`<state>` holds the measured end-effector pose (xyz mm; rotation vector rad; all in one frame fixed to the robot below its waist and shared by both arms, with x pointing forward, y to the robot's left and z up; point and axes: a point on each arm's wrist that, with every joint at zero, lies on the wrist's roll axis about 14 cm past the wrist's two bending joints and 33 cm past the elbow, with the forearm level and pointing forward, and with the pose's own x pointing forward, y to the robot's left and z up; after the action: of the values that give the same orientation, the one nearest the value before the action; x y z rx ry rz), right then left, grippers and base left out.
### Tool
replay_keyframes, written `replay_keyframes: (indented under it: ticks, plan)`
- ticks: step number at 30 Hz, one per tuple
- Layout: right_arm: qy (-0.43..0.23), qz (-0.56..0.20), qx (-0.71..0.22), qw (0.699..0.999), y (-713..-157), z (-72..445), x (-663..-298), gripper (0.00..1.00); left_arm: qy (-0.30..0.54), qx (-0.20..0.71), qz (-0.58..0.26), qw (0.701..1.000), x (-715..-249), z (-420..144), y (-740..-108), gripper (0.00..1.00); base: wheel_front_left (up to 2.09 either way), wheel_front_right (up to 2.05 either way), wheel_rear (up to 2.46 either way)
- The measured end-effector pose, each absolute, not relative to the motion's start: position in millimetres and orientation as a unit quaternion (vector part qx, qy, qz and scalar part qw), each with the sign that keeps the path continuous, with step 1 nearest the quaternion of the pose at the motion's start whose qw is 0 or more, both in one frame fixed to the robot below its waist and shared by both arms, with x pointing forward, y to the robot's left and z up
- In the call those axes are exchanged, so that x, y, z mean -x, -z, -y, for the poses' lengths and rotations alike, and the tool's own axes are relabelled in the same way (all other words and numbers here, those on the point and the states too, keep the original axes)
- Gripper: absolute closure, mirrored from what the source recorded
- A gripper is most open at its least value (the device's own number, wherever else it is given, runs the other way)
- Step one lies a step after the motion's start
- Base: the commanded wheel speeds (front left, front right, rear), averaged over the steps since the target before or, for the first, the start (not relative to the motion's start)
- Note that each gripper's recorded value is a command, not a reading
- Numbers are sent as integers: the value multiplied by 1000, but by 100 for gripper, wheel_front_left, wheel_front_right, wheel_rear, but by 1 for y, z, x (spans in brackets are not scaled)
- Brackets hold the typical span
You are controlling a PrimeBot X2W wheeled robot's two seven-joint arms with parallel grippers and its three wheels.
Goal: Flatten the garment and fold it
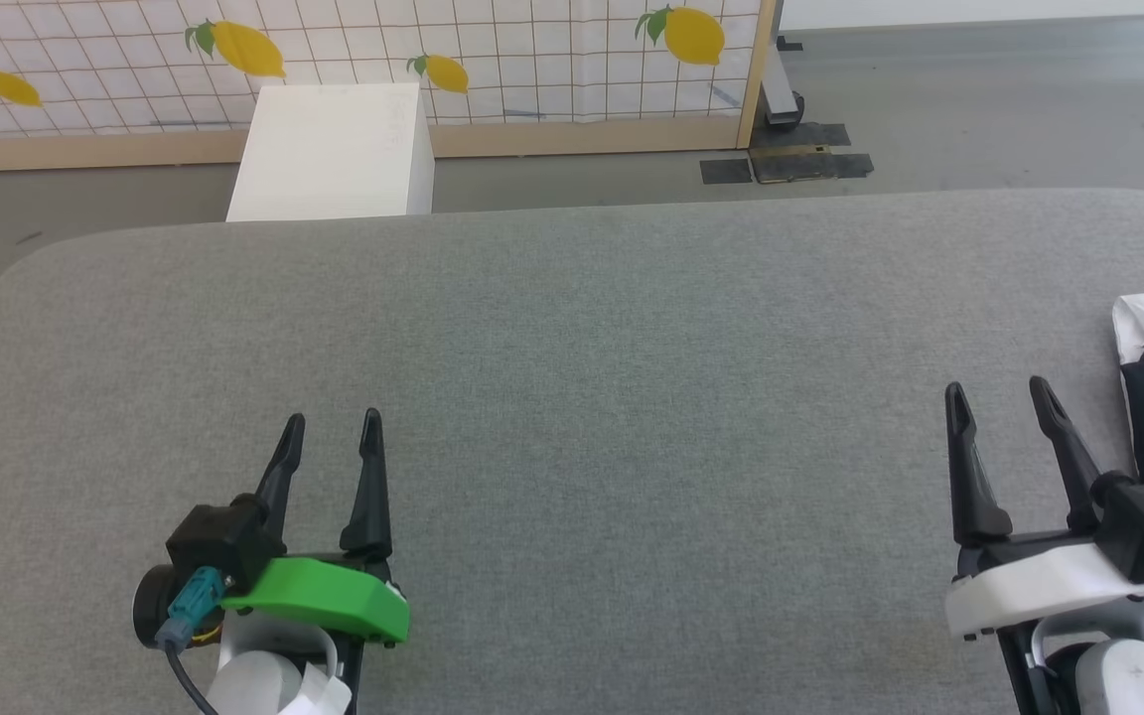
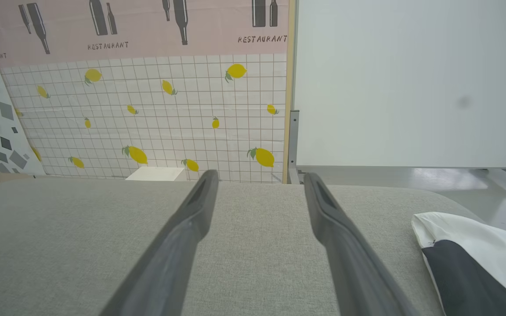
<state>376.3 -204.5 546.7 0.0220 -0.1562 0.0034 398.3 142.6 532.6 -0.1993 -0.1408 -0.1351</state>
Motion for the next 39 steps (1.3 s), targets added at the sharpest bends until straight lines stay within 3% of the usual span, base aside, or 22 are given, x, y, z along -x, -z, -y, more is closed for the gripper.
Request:
replay_keyframes:
  ticks: [2,3,39]
  plan:
    - [-1,74,-12,997,-544,205,-374,0,68,99,71,990,-398,-142,-533,0,0,0,0]
    - [-1,73,-12,997,-543,205,-374,100,67,99,71,990,-398,-143,-533,100,0,0,0]
    - [-10,64,-10,998,-543,199,-375,100,63,84,66,992,-397,-146,-537,100,0,0,0]
